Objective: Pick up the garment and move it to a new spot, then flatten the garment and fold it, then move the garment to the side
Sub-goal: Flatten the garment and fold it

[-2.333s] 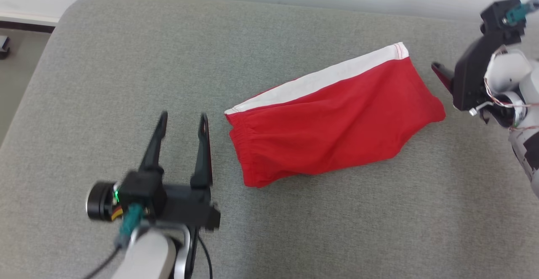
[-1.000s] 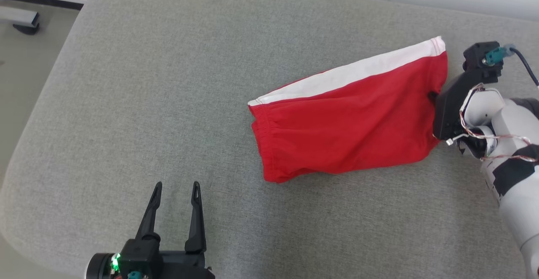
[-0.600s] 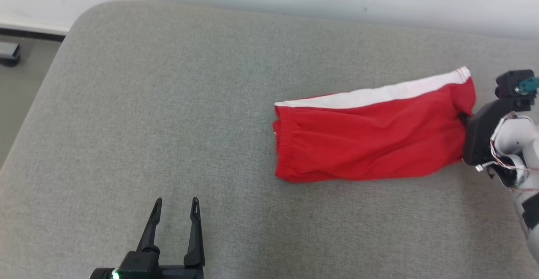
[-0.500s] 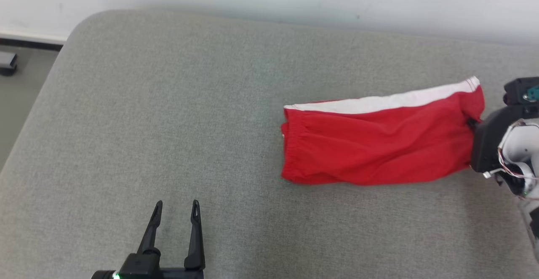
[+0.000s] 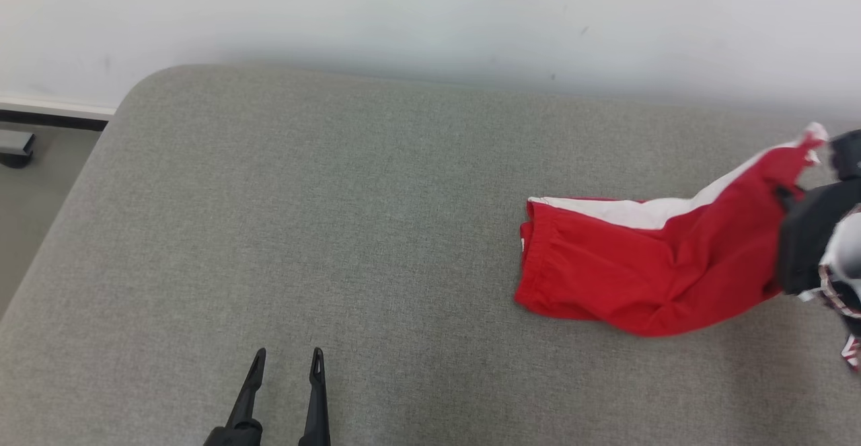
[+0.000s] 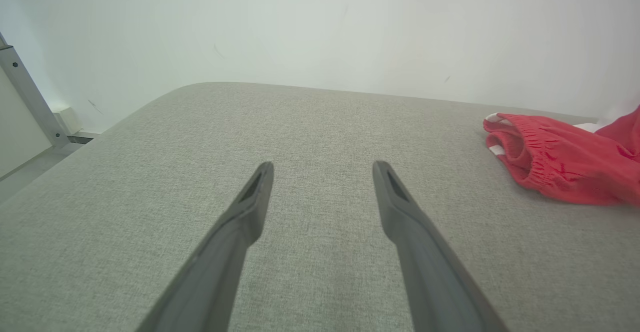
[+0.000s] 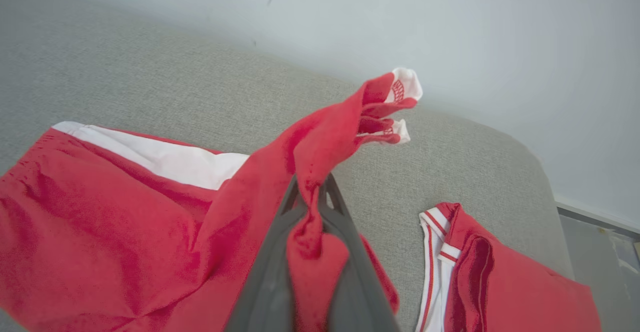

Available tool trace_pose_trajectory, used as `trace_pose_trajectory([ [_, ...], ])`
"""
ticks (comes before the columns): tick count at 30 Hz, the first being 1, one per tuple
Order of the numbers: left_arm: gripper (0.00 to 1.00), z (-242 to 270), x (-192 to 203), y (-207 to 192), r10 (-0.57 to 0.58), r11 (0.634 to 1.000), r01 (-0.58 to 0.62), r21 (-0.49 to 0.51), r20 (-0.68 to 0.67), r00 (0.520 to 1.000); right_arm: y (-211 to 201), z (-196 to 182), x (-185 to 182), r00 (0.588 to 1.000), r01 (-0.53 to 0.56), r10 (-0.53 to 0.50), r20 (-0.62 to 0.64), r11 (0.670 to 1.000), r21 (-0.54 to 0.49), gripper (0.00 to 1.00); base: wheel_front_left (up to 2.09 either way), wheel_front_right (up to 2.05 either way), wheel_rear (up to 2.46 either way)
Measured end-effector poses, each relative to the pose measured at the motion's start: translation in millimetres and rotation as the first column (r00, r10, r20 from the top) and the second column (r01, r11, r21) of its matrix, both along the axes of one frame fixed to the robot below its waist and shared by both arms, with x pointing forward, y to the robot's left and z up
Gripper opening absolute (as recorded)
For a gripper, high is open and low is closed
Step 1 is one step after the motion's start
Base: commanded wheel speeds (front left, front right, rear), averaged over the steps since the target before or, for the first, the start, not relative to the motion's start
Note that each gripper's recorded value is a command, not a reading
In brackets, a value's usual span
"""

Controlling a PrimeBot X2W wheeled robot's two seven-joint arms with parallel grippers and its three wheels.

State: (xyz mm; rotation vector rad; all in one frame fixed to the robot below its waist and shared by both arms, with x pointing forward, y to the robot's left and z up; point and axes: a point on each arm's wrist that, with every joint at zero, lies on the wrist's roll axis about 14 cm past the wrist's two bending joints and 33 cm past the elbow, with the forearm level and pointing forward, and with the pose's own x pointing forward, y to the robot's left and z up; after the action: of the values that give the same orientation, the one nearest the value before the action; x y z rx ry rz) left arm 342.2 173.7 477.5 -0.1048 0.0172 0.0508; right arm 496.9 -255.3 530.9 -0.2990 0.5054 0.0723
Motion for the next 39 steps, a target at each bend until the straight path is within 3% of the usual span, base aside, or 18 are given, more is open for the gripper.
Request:
trace_pose_trajectory([
  [5, 1.00, 4.1, -1.3, -0.3, 0.002, 1.000, -0.002, -0.003, 0.014, 1.000, 46.3, 9.2, -8.6, 0.993, -0.115, 0.115, -0.003, 0.993, -0.006, 0.00, 0.00, 0.00, 0.00],
  [10, 1.00, 4.1, -1.8, -1.0, 0.001, 1.000, -0.001, -0.007, 0.014, 1.000, 83.4, -4.7, -17.7, 0.977, -0.199, 0.200, -0.077, 0.980, 0.016, 0.00, 0.00, 0.00, 0.00],
  [16, 1.00, 0.6, -1.1, -0.7, 0.001, 1.000, -0.001, -0.017, 0.003, 1.000, 119.0, -25.6, -12.1, 0.960, -0.230, 0.239, -0.146, 0.970, 0.079, 0.00, 0.00, 0.00, 0.00],
  [29, 1.00, -5.7, -2.9, 12.3, 0.048, 0.999, -0.048, -0.026, -0.019, 0.999, 179.4, -68.5, -9.7, 0.906, -0.321, 0.338, -0.254, 0.941, 0.108, 0.00, 0.00, 0.00, 0.00],
  [30, 1.00, -5.7, -2.7, 12.3, 0.048, 0.998, -0.049, -0.026, -0.020, 0.999, 182.4, -67.6, -8.8, 0.907, -0.323, 0.343, -0.245, 0.939, 0.116, 0.30, 0.00, 0.00, 0.00],
  [31, 1.00, -6.0, -2.5, 12.1, 0.048, 0.998, -0.049, -0.027, -0.020, 0.999, 185.5, -66.4, -8.0, 0.908, -0.326, 0.348, -0.234, 0.937, 0.126, 1.00, 0.00, 0.00, 0.00],
  [34, 1.00, -5.8, -1.9, 11.6, 0.047, 0.998, -0.048, -0.032, -0.020, 0.999, 210.0, -52.6, -7.7, 0.907, -0.351, 0.391, -0.158, 0.907, 0.232, 1.00, 0.00, 0.00, 0.00],
  [37, 1.00, -4.2, -0.4, 13.1, 0.054, 0.998, -0.054, -0.034, -0.014, 0.998, 228.0, -12.0, 2.5, 0.912, -0.383, 0.409, -0.006, 0.858, 0.343, 1.00, 0.00, 0.00, 0.00],
  [39, 1.00, -2.1, 1.0, 14.0, 0.057, 0.998, -0.057, -0.033, -0.007, 0.998, 224.0, 10.2, 9.2, 0.916, -0.394, 0.395, 0.074, 0.846, 0.358, 1.00, 0.00, 0.00, 0.00],
])
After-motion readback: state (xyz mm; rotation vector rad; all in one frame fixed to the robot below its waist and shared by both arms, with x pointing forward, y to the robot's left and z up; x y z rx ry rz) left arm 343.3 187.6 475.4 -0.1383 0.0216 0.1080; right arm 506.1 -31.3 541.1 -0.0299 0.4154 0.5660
